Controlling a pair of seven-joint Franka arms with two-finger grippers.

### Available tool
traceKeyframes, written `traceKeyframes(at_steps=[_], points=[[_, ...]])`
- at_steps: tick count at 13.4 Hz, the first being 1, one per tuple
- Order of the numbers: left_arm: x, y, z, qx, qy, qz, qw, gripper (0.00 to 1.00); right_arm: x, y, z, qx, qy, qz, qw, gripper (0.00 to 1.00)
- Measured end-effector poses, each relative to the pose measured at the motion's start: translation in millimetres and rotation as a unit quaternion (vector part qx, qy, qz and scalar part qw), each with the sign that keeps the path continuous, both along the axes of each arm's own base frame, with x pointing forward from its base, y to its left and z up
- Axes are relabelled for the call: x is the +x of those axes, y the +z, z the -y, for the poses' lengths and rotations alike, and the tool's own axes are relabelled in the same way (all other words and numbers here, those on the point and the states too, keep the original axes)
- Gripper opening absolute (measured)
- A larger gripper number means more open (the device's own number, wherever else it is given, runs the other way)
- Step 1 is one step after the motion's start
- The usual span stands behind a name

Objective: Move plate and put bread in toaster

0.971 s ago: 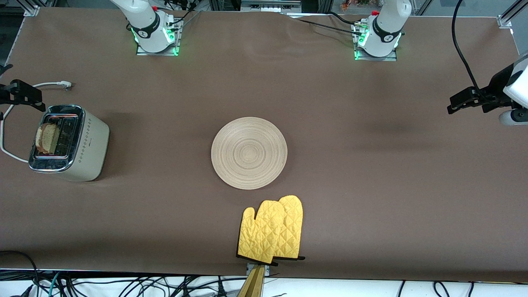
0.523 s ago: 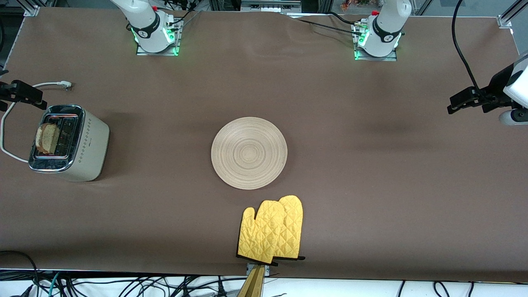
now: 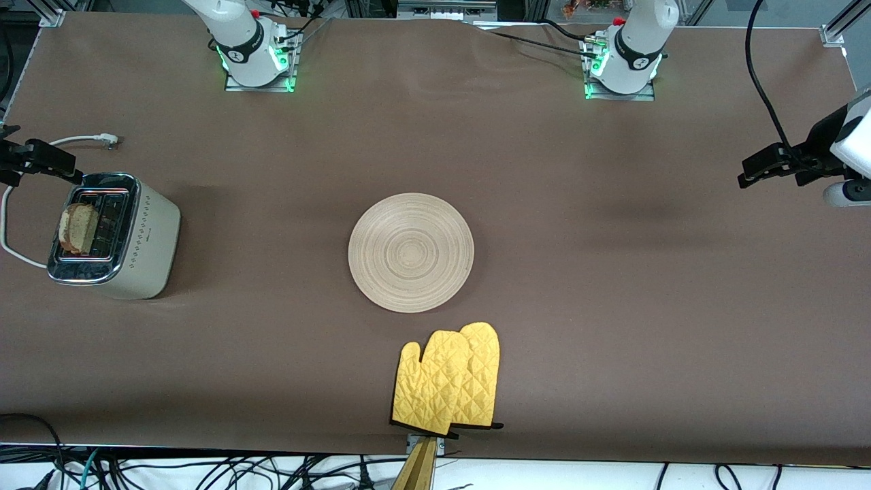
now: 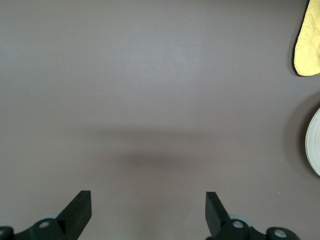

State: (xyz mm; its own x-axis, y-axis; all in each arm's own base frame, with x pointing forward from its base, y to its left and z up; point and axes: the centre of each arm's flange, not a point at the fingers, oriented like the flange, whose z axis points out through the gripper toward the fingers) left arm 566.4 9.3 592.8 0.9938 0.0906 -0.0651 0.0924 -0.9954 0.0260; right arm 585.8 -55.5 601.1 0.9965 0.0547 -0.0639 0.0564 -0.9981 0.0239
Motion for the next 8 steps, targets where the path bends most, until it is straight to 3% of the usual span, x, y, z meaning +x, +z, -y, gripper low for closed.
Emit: traceKeyframes(at_steps=[8], points=[[0.0,0.0,0.0,0.0,0.0,0.0,1.0,1.0,1.4,-2.8,-1.9,-0.002,-0.038,-0.001,0.999,1.0]])
